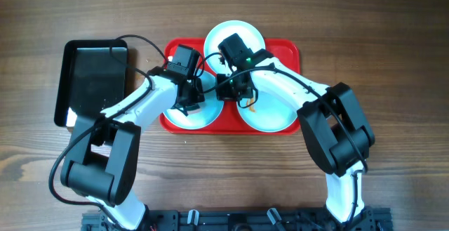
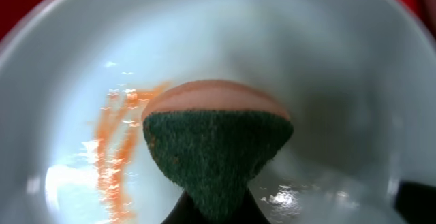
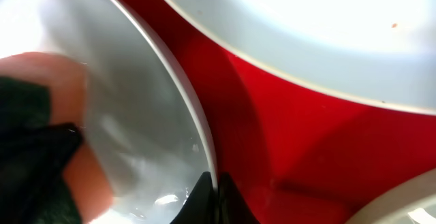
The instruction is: Clean dirty plates on tray and stack at the side
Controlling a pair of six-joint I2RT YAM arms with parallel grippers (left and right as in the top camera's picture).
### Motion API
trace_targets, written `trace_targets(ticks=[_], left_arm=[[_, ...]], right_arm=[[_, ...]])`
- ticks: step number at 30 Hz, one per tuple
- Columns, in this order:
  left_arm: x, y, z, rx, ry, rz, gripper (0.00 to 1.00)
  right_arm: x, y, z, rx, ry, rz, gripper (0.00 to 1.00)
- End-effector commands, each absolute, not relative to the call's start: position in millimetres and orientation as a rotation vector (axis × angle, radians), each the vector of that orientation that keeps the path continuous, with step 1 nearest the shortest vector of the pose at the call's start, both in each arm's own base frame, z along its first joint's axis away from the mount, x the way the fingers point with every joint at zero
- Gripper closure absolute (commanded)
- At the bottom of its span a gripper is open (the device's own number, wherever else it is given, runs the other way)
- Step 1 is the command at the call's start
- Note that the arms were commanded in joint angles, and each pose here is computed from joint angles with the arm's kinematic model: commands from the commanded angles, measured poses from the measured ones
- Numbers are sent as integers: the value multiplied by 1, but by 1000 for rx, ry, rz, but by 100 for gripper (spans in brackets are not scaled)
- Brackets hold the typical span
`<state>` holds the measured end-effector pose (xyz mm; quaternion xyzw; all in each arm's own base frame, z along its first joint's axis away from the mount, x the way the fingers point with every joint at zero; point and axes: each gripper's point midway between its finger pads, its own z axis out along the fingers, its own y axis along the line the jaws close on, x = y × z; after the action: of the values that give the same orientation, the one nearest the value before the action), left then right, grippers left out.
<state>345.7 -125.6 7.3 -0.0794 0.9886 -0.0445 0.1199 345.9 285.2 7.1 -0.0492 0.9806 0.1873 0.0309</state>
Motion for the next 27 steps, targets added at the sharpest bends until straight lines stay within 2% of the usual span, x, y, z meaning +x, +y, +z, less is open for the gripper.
trace_targets(ticks=[1,7,12,15,18,22,27], left_arm=[[343,-92,-4,-258,2877,146,96],[342,-84,-14,-206,2887,190,96],[353,-67,18,-275,2803,186,96],[353,-93,46,-249,2777,-35,96],[351,-138,78,-172,2741,-420,96],[344,-144,57,-177,2813,-457,96],[327,-154,4,-206,2983,-513,96]], right_arm=[[347,286,-1,-147,3030,535,96],[348,285,-1,-145,3029,525,96],[348,284,-1,-156,3029,522,96],[348,285,-1,-156,3028,523,96],[348,285,-1,-156,3028,523,96],[348,285,-1,-156,3028,523,96],[348,285,-1,-151,3029,523,96]])
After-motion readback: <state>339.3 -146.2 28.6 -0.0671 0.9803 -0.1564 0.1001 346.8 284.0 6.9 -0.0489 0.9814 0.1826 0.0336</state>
